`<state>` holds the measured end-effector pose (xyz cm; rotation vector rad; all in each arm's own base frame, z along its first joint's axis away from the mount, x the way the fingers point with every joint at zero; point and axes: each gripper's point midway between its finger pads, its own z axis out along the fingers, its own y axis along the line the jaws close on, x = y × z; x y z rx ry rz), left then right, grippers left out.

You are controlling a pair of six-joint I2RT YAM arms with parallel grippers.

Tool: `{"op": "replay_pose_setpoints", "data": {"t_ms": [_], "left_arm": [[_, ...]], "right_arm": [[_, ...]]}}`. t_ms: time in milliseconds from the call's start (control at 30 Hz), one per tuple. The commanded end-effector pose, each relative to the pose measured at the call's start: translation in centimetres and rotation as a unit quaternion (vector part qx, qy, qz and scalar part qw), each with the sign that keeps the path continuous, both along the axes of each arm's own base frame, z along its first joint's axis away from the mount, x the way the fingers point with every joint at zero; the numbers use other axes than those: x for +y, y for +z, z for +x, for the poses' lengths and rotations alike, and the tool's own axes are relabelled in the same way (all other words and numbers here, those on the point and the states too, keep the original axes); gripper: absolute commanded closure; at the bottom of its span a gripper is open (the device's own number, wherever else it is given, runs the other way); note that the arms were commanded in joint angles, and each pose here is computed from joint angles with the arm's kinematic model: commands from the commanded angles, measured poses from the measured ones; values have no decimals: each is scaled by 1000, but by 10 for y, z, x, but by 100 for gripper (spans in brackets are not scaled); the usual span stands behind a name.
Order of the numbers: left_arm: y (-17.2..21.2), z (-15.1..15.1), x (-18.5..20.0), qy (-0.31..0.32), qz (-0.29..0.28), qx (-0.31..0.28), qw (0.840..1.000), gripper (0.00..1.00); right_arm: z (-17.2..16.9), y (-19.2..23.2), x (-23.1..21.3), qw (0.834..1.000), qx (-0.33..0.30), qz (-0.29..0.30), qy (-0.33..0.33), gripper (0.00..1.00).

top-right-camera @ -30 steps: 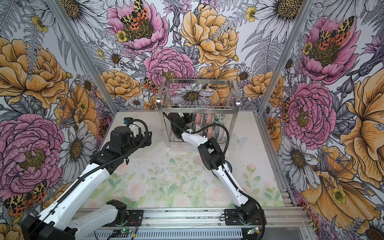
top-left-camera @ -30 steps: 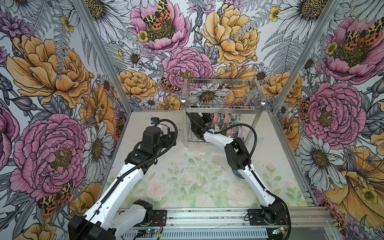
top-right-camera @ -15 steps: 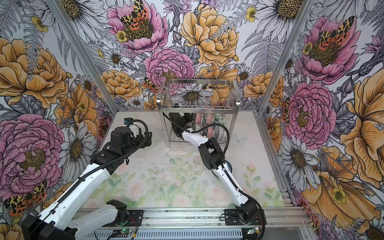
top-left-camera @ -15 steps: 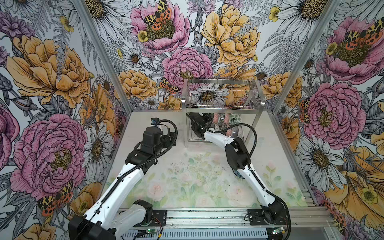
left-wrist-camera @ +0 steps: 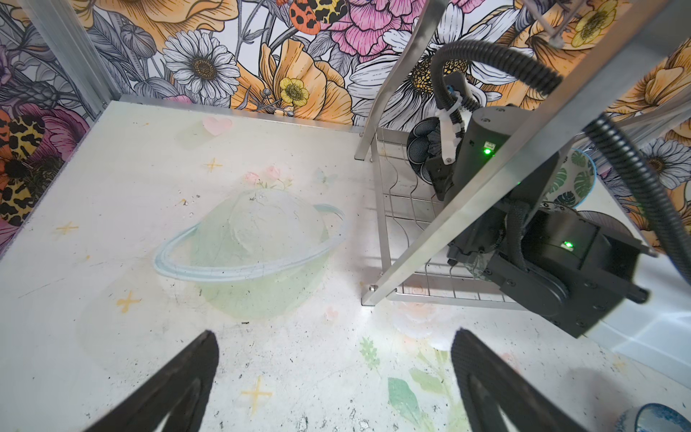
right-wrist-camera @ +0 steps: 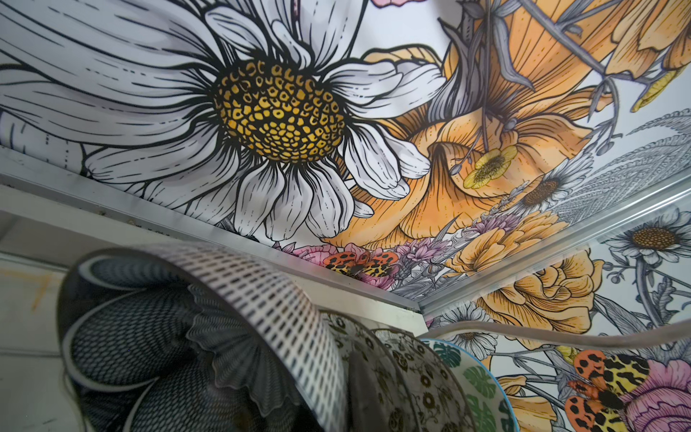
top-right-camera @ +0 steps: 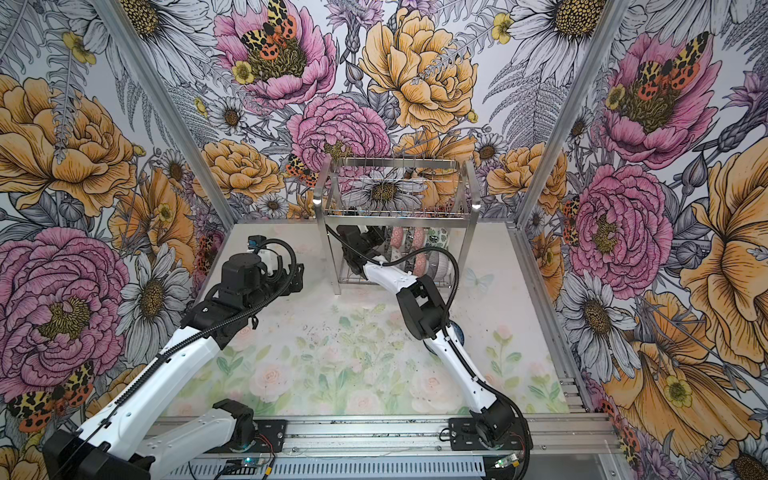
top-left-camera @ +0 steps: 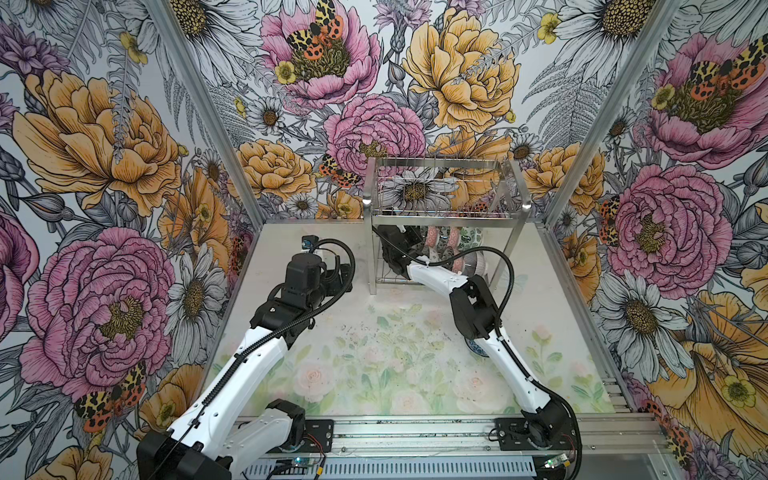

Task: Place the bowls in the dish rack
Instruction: 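Lower the dark blue bowl into a rack slot with the right gripper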

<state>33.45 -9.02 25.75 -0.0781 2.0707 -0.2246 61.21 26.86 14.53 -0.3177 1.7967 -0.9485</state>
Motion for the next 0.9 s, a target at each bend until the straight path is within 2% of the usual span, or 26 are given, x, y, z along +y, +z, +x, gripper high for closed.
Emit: {"op": "replay_pose_setpoints", "data": {"t_ms": [0,633,733,867], "left_arm": [[5,0,-1,-7,-8,-13,1000,1],[7,-1,-1,-10,-13,-17,1000,1],[8,-1,-1,-10,-13,-18,1000,1],[10,-2,-1,-9,-15,-21,1000,1]], "right_arm": [[-1,-20,11,999,25,-9,19,92],[-12,-7,26,999,24,0,47,71],[-16,-6,30,998,31,0,59,66],[-24,-2,33,997,37,6,72,53]]}}
